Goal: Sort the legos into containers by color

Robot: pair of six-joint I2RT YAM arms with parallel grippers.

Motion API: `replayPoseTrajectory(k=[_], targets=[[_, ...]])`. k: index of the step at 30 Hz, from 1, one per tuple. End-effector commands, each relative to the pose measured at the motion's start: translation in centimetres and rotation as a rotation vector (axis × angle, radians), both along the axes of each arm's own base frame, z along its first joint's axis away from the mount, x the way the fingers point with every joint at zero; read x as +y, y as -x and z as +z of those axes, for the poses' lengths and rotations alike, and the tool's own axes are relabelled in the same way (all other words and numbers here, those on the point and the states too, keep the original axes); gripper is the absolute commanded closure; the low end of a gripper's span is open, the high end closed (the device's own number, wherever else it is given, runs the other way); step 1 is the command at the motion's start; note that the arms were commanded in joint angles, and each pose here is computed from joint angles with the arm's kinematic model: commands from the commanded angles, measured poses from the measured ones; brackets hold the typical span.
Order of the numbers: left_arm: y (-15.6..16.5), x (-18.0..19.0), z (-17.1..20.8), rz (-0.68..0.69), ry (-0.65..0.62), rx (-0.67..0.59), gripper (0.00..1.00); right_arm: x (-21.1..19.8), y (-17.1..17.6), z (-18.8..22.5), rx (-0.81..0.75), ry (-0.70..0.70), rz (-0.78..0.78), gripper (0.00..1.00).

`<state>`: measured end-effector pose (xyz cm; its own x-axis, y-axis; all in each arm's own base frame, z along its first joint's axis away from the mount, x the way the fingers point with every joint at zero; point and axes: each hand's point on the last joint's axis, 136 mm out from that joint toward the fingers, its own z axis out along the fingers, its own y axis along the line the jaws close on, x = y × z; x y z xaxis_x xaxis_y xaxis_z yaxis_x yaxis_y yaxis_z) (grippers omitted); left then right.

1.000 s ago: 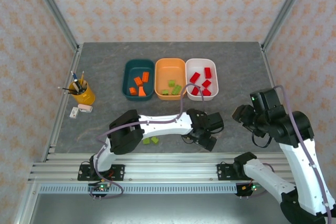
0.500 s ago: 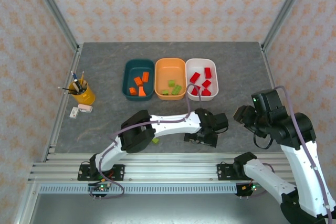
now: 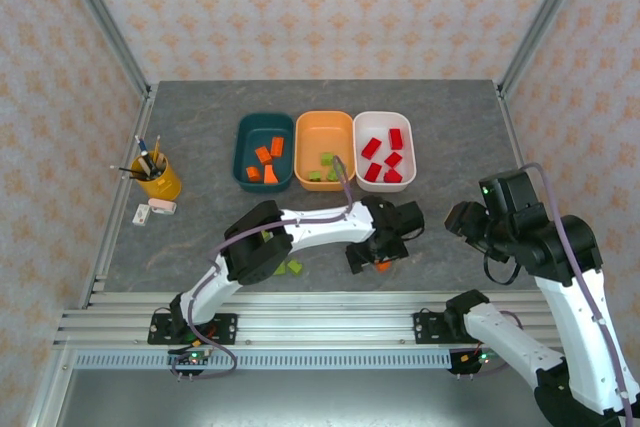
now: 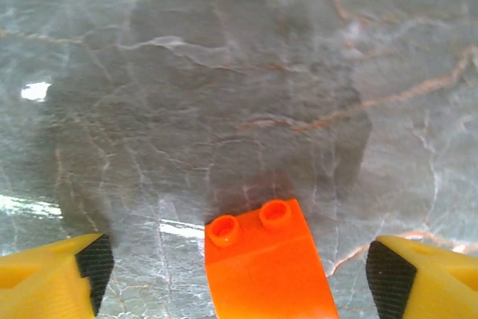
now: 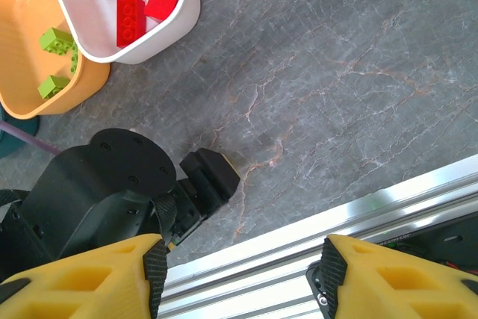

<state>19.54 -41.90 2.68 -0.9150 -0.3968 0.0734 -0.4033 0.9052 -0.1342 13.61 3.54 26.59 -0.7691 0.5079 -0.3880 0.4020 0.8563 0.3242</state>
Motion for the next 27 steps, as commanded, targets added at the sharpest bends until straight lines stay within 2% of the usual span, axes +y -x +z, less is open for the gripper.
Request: replayPoseTrajectory(k=[1, 13, 18, 22, 27], targets=[[-0.9, -0.5, 1.6, 0.176, 0.066, -0.002, 0.14, -0.5, 0.1, 0.6, -0.039, 0.021, 0.005, 0.41], [0.4, -1.8, 0.2, 0.237, 0.089, 0.098, 0.32, -0.4, -0.6, 0.3, -0.052, 0.023, -0.001, 0.41], [0.7, -1.7, -0.5, 0.225, 0.07, 0.12, 0.44, -0.1, -0.9, 0.0, -0.049, 0.015, 0.003, 0.41], [1.2, -1.6, -1.1, 0.212, 0.052, 0.141, 0.59, -0.1, -0.9, -0.1, -0.049, 0.016, 0.0, 0.41], [1.0, -1.3, -1.0, 0.203, 0.043, 0.133, 0.61, 0.0, -1.1, -0.1, -0.053, 0.015, 0.003, 0.41]])
